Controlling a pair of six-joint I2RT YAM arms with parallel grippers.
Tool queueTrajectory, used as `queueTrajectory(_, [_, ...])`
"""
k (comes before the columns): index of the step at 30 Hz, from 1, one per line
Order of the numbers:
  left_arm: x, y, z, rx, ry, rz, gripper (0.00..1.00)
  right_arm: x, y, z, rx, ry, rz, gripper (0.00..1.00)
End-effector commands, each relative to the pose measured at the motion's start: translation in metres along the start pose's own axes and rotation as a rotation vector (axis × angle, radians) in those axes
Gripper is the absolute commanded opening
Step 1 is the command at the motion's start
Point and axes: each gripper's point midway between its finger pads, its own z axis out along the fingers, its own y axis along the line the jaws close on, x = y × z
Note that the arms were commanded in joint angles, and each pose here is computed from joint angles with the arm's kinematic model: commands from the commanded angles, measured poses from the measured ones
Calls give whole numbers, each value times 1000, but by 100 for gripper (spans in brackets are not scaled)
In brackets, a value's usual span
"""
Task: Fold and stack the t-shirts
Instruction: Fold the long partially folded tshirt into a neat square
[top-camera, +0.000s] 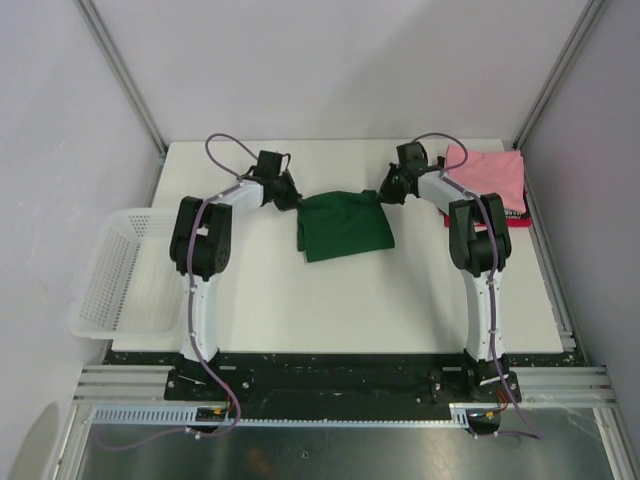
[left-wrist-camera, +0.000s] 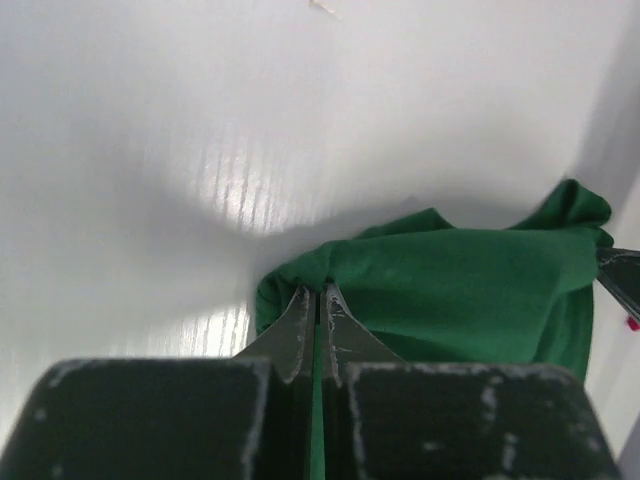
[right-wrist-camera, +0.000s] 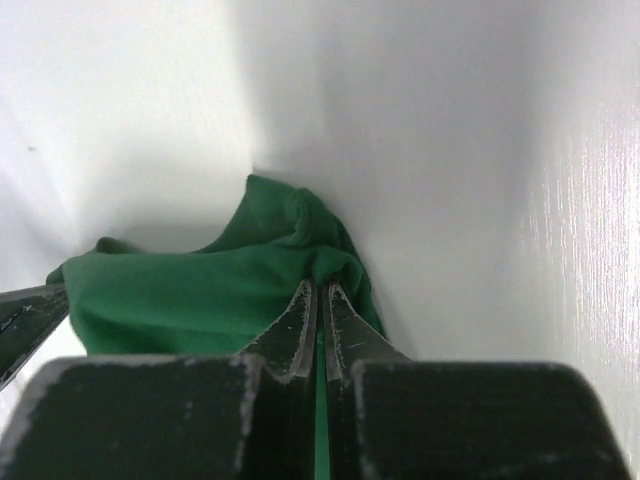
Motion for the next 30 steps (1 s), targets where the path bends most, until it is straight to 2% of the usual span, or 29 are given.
queueTrajectory(1, [-11, -16, -4, 70, -9, 34, 0, -3, 10, -4, -16, -8, -15, 0])
queueTrajectory(6, [11, 0, -17, 39, 28, 3, 0, 32, -14, -19, 22, 32, 22, 0])
queueTrajectory(11, [42, 14, -54, 27, 52, -20, 0, 78, -33, -58, 57, 65, 47, 0])
queueTrajectory(18, [93, 35, -111, 27, 78, -30, 0, 126, -33, -116, 69, 88, 29, 0])
queueTrajectory(22, [96, 38, -126, 37, 60, -26, 0, 116, -16, -138, 28, 32, 23, 0])
queueTrajectory(26, [87, 38, -122, 40, 57, -28, 0, 89, -2, -136, -25, -20, 30, 2])
queueTrajectory(28, [80, 39, -115, 42, 61, -30, 0, 75, 4, -129, -52, -43, 27, 7])
queueTrajectory(30, [70, 39, -107, 47, 62, -20, 1, 62, 10, -122, -88, -56, 32, 19])
